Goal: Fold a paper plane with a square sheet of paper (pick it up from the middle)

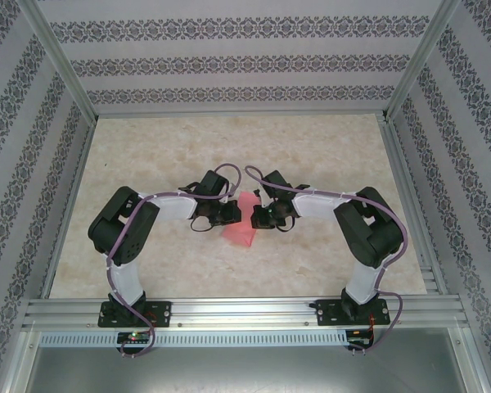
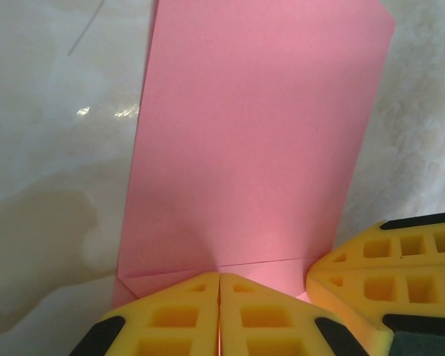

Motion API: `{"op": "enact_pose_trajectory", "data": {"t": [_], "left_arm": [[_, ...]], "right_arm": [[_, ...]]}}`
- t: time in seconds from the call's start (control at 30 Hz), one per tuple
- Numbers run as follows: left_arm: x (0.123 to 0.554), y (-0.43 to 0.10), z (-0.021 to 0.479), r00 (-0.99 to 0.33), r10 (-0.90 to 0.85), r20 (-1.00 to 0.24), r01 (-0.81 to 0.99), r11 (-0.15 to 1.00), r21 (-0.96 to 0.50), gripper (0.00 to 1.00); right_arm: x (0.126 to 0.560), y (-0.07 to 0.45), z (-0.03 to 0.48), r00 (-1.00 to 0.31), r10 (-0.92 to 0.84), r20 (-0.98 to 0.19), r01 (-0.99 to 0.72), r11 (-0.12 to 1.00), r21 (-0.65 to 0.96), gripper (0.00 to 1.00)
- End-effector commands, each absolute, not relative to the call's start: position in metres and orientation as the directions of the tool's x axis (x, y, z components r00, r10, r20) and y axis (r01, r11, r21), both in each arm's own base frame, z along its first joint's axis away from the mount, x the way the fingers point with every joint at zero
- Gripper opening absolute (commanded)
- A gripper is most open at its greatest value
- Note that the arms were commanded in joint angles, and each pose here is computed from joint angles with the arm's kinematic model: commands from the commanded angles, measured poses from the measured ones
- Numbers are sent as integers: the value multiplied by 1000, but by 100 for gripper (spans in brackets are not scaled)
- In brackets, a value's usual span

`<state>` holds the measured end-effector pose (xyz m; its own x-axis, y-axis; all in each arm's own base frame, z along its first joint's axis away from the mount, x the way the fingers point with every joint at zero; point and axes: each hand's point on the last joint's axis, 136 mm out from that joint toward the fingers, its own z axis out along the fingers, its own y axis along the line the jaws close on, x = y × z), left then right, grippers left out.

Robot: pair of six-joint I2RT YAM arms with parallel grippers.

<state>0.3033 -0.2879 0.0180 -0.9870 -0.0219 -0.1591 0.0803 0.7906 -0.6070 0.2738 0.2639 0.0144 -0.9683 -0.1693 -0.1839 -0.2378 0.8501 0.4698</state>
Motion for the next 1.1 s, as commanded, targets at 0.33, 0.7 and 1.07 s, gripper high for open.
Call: {"op": "enact_pose_trajectory", "data": {"t": [0.33,0.7,1.07], "left_arm": [[275,-261,-27,-997,-63,-37,-36,870,-492,8],[275,-260,-29,-996,-81,-28,-57,870,-490,5],[274,-260,-30,-996,-91,-20,-70,868,-491,4]], "right_arm": [[244,286,55,-956,-180,-232,-280,798,534,7],[243,307,36,-963,-166,-213,-253,826,503,5],[245,313,33,-966,-157,-204,-242,825,510,5]]}}
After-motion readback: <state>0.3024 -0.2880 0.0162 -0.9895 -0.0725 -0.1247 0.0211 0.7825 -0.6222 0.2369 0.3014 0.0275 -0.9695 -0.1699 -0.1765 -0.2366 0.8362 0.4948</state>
